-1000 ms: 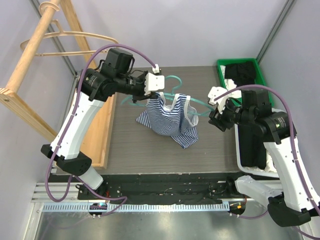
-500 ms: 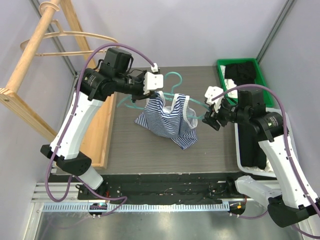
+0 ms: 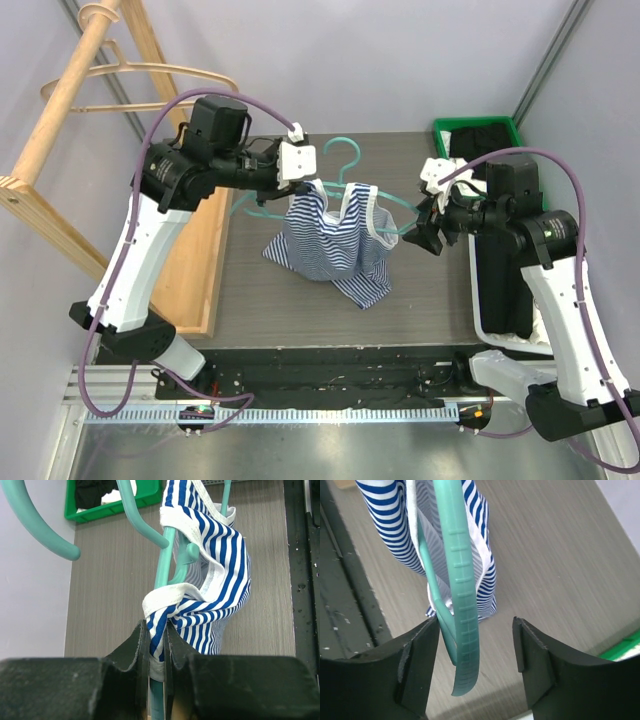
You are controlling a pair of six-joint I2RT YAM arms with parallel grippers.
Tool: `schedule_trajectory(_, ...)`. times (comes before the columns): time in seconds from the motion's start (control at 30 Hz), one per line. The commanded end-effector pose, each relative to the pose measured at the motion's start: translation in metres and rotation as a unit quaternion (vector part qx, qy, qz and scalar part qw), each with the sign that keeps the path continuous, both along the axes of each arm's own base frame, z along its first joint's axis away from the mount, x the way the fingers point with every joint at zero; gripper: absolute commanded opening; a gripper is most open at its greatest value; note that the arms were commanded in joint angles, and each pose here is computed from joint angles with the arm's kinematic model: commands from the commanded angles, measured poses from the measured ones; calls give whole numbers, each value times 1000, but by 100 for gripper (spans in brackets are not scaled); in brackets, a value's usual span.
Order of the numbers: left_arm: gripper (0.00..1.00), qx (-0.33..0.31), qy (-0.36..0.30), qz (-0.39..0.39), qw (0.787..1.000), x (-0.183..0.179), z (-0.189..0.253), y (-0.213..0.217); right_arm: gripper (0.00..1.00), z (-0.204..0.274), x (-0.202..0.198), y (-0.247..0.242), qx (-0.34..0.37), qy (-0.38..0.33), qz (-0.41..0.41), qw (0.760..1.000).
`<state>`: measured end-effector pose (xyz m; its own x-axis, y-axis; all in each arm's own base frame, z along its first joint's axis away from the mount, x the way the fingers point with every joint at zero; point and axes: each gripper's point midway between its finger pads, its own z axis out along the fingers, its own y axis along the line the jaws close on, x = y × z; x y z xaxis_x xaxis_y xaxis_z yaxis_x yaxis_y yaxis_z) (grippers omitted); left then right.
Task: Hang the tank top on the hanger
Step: Hang the tank top on the hanger.
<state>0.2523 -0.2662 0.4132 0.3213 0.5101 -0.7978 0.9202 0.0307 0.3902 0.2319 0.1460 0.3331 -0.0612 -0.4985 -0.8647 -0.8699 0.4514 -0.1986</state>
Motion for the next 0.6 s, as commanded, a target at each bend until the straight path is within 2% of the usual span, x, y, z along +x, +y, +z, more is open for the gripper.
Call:
schedule_trajectory(0.0, 0, -50, -36, -21, 998, -19, 38, 2, 64, 17, -13, 15, 40, 11, 52, 998)
schedule_trajectory(0.17, 0, -47, -39, -23, 998, -21, 38, 4, 53, 22, -26, 22, 61, 29, 91, 994)
schedule_trajectory(0.23, 0, -46, -38, -22, 998, -21, 37, 4, 53, 21, -36, 26, 67, 51, 111, 990)
schedule_trajectory(0.27, 0, -47, -38, -22, 998, -21, 37, 4, 49, 25, -37, 26, 66, 47, 116, 990)
schedule_trajectory(0.3, 0, -46, -40, -22, 998, -21, 38, 4, 40, 24, -38, 27, 67, 53, 118, 989)
schedule_trajectory(0.4, 0, -48, -44, -21, 998, -20, 40, 5, 30, 19, -40, 27, 64, 59, 123, 989)
schedule_trajectory(0.47, 0, -50, -47, -20, 997, -20, 42, 5, 32, 13, -40, 25, 58, 68, 124, 988)
schedule_trajectory(0.57, 0, -51, -50, -19, 997, -19, 44, 5, 40, 7, -40, 22, 43, 71, 120, 989)
